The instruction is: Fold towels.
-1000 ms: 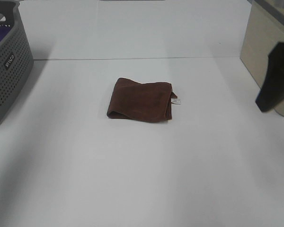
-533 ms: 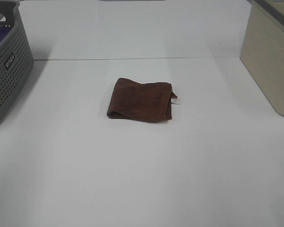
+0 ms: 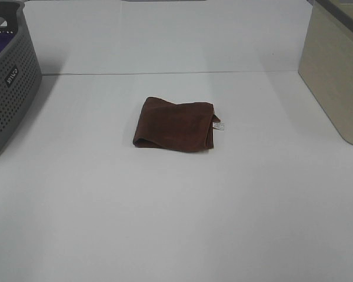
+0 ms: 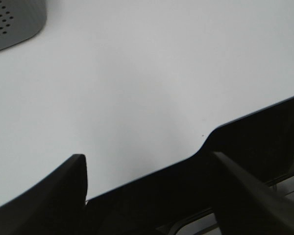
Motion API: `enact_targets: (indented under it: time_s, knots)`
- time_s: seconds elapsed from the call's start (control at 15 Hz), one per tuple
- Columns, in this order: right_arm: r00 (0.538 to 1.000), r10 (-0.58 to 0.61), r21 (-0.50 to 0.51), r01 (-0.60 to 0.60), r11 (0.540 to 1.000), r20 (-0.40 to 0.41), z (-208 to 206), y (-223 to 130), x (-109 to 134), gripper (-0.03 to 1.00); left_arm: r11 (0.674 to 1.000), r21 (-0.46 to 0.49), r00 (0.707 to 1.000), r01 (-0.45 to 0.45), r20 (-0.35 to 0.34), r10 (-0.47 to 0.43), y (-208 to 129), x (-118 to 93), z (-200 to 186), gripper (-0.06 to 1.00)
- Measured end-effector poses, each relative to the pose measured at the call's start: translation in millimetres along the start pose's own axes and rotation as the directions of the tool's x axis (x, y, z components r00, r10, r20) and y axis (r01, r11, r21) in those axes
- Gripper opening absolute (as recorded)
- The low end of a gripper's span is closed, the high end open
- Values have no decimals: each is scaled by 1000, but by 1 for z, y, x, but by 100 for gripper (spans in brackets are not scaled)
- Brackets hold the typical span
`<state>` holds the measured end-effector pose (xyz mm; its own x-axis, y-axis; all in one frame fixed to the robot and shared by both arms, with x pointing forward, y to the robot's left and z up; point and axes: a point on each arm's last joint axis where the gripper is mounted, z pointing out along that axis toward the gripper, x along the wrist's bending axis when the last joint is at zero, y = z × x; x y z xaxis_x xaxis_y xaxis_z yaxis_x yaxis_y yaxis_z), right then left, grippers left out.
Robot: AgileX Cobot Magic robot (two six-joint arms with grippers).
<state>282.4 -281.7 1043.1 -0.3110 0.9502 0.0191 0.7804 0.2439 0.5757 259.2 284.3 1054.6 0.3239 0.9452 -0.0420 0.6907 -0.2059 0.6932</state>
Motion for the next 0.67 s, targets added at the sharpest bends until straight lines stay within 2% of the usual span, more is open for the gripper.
enact_targets:
  time_s: [0.13, 0.33, 0.67]
  knots:
    - [1000, 6, -5, -6, 1000, -10, 2, -1, 1, 78, 998, -59, 999, 12, 43, -9, 2, -4, 0, 66]
    - [1000, 8, -6, -8, 1000, -10, 3, -1, 1, 78, 994, -109, 999, -6, 51, 11, 4, -4, 7, 66]
    - [1000, 9, -6, -9, 1000, -9, 3, -1, 1, 78, 992, -123, 998, -25, 46, 31, 5, -4, 8, 66]
